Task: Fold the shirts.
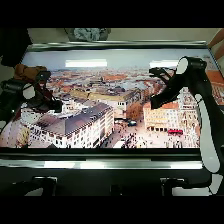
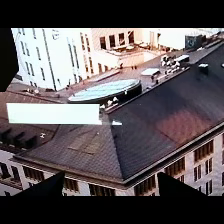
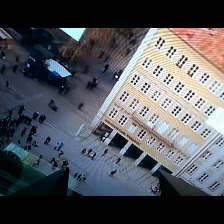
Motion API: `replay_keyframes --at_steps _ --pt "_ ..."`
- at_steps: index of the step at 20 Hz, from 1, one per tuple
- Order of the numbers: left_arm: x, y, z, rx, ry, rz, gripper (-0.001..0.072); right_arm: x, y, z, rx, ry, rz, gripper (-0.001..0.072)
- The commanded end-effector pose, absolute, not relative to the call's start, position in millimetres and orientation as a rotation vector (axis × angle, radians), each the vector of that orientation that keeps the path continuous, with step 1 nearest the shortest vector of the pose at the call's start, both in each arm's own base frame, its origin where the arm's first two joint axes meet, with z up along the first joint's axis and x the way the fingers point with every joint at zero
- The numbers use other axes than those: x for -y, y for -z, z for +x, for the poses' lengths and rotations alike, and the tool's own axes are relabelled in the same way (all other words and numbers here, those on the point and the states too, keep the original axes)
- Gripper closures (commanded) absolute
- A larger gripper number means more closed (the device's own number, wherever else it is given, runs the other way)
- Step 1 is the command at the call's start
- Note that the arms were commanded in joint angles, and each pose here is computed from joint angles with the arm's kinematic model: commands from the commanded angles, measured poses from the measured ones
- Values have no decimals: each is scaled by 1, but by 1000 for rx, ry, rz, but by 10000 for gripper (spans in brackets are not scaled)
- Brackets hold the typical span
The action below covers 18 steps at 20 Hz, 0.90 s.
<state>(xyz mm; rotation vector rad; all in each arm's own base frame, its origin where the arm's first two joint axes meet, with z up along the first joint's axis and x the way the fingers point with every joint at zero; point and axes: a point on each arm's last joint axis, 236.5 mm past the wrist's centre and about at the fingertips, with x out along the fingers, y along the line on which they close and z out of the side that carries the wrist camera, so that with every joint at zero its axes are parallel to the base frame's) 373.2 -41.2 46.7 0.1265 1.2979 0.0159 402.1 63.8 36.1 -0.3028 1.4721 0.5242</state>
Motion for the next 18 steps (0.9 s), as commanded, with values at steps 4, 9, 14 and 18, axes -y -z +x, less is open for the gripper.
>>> replay_keyframes --at_steps 4,9,14,18 --pt "41 -47 373 -1297 -15 128 42 -64 -36 402 -1472 -525 -303 47" --pt "41 -47 373 -1297 -15 128 42 -64 -36 402 -1473 -525 -303 47" --pt "44 -48 385 -1254 -6 124 42 -64 -36 402 -1472 -525 -303 46" --pt "58 -54 440 -1045 35 106 42 -64 -37 419 -1407 -499 -308 46"
